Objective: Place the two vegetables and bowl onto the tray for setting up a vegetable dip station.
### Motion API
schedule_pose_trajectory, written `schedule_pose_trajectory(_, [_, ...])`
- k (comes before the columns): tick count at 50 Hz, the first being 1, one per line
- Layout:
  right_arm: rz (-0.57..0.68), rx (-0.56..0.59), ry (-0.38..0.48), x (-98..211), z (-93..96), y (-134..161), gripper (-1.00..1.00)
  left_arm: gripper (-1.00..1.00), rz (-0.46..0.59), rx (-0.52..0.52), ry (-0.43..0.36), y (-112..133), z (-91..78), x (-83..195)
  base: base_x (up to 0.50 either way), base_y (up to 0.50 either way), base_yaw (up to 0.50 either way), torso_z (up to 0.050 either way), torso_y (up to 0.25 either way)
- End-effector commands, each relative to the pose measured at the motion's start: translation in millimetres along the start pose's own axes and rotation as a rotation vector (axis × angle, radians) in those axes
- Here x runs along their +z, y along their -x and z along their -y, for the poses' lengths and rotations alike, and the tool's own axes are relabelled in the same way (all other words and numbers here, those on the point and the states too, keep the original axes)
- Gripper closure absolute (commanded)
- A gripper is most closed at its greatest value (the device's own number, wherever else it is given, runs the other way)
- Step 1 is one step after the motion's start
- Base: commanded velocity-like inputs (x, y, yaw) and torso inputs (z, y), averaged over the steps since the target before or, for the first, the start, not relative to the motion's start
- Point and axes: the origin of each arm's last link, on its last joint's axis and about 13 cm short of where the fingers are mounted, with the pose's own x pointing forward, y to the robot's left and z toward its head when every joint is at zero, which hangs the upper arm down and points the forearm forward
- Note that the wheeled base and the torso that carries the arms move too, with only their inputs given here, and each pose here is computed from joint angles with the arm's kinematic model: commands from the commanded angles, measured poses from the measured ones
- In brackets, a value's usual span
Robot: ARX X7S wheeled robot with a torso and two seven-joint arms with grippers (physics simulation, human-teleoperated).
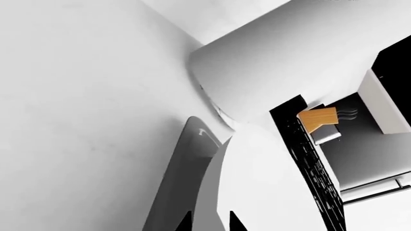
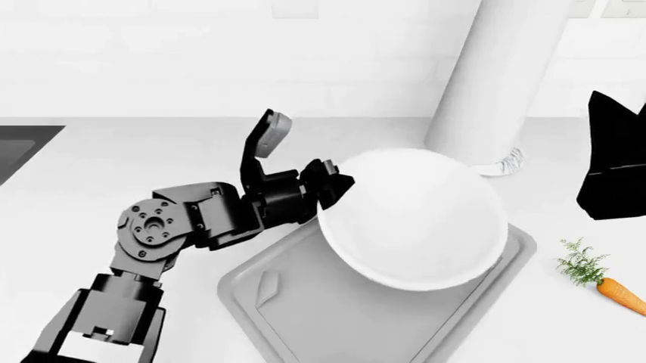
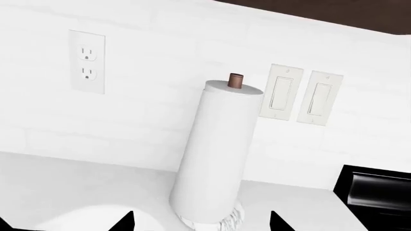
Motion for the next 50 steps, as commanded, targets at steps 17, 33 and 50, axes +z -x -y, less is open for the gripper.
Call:
schedule_pose_trajectory(17, [-0.003,-0.007,-0.005,-1,0.9,1,-1.00,-1.00,0.034,-0.005,-0.050,4,0.7,5,0.00,0.00,0.00,0.000,0.000])
schedule_pose_trajectory(33, [-0.019,0.000,0.001,0,0.9,4,-1.00,-1.00,0.142,-0.034,-0.164,51,54.9,30,0.00,0.00,0.00,0.000,0.000])
schedule_pose_trajectory(50, [-0.090,0.020,0.014,-7,2.5,3,-1.00,-1.00,0.265,0.151,-0.433,121,150.2,43,0.00,0.00,0.00,0.000,0.000])
